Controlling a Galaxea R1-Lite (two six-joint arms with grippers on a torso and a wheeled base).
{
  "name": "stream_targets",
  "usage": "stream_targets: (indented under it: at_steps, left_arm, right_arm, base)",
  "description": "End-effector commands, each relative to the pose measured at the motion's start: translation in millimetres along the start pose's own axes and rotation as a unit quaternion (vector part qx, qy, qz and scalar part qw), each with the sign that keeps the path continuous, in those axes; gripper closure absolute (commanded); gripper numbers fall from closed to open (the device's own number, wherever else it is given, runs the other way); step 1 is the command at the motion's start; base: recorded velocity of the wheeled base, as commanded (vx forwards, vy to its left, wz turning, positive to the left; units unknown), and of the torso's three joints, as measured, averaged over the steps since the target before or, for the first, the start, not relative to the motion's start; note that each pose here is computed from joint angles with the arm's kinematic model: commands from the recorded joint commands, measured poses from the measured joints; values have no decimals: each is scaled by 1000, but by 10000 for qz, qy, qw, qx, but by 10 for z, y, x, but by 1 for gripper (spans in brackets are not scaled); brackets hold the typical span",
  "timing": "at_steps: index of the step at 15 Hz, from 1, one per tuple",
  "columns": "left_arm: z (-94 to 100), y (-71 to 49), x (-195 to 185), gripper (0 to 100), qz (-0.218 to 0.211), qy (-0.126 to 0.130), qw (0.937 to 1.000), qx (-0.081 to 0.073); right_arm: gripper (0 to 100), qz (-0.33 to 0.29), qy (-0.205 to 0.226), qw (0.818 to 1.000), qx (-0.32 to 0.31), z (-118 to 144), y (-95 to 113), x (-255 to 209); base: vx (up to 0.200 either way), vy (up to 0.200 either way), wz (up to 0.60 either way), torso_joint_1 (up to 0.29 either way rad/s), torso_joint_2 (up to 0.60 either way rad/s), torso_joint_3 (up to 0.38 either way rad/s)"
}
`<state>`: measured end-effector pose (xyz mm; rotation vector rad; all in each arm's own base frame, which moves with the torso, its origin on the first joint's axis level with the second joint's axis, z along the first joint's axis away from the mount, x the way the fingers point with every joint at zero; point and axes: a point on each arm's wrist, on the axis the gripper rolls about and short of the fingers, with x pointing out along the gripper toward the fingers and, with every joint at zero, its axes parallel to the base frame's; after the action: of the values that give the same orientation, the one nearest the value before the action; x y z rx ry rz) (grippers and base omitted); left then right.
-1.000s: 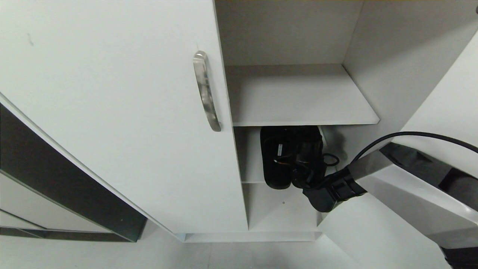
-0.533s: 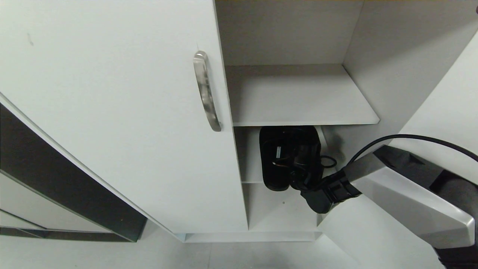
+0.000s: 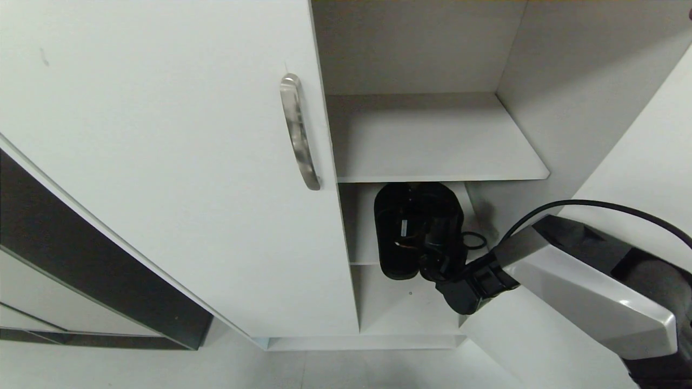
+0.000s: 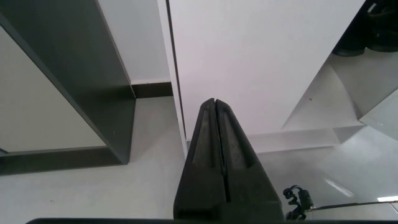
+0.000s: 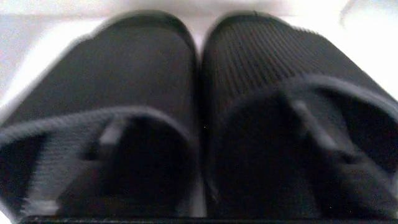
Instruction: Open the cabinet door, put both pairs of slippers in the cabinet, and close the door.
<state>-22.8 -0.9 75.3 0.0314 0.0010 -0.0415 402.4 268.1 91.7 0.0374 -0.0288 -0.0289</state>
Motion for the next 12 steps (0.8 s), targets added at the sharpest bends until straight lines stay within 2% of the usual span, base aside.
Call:
stream_targets:
  at_steps: [1,7,10,12]
  left_arm:
    - [1,0,1,100,0,7,10000,3]
    - [1,0,1,100,0,7,10000,3]
    - [1,0,1,100,0,7,10000,3]
    - [1,0,1,100,0,7,10000,3]
  right_arm:
    - [0,45,63,10000,-44,87,-52,-149]
    - [0,475,37,9989,1,214,-85,-826]
    - [0,632,235,9976,-130,14,-267,-1196]
    - [0,760,313,9964,-188,-60,-253,-1317]
  base:
    - [0,0,0,0,0,0]
    - [0,0,0,0,0,0]
    - [0,0,0,0,0,0]
    - [0,0,0,0,0,0]
